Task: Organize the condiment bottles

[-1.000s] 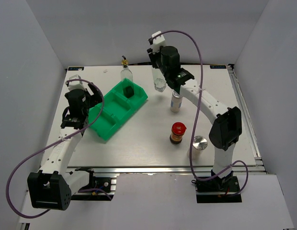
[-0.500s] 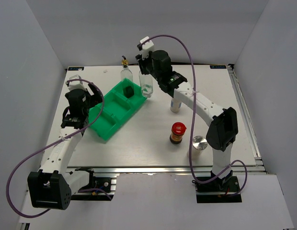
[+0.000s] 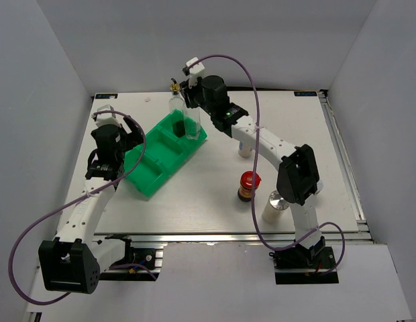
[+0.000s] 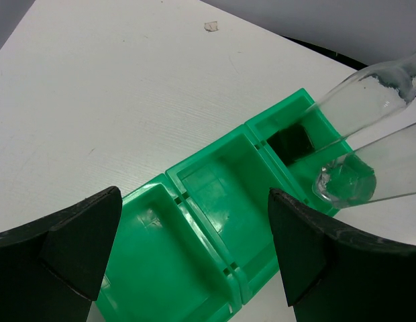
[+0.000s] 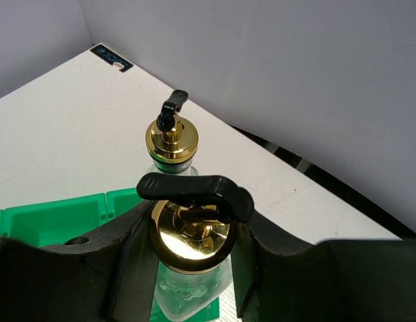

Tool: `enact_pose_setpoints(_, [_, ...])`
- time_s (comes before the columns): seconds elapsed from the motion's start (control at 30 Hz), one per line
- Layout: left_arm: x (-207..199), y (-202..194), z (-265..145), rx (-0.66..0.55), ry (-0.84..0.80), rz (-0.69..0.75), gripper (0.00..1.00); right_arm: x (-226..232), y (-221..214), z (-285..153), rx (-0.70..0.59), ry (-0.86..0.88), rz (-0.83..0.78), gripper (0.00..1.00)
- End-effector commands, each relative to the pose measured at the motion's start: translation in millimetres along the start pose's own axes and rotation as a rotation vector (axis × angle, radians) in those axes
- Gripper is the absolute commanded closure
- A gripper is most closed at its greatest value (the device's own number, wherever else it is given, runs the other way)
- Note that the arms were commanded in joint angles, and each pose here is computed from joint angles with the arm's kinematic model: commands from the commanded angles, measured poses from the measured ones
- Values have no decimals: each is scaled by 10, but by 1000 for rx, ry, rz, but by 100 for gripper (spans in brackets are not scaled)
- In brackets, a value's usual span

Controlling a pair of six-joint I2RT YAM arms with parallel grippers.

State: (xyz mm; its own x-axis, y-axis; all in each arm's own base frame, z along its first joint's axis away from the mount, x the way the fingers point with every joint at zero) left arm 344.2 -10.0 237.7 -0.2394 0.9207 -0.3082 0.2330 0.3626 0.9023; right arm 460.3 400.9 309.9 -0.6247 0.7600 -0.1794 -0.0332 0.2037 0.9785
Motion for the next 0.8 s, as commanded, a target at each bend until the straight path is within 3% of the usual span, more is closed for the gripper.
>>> enact_pose_setpoints(0.0, [7,60,-34,-23,1,2,2,-89,953,-97,-305,-24,43,100])
enact_pose_setpoints(0.27, [5,59,-36,-24,-1,2,2,-27,774,29,-317,-24,58,100])
enact_pose_setpoints(0.77, [8,66,-47,-26,-1,2,2,65,393,-2,-275,-220,41,99])
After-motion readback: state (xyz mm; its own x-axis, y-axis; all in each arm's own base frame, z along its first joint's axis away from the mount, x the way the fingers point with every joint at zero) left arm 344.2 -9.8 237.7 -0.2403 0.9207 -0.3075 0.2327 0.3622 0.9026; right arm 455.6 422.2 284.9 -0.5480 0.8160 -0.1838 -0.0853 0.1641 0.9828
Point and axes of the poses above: each gripper's point midway between its finger pads, its own z axis out along the fingers, its own x axis along the line the jaws close on, y = z × x, the point moved 3 cm from there along -z, back along the fingers, and after that the axes turned 3 degrees about -z, right-handed, at the moved point
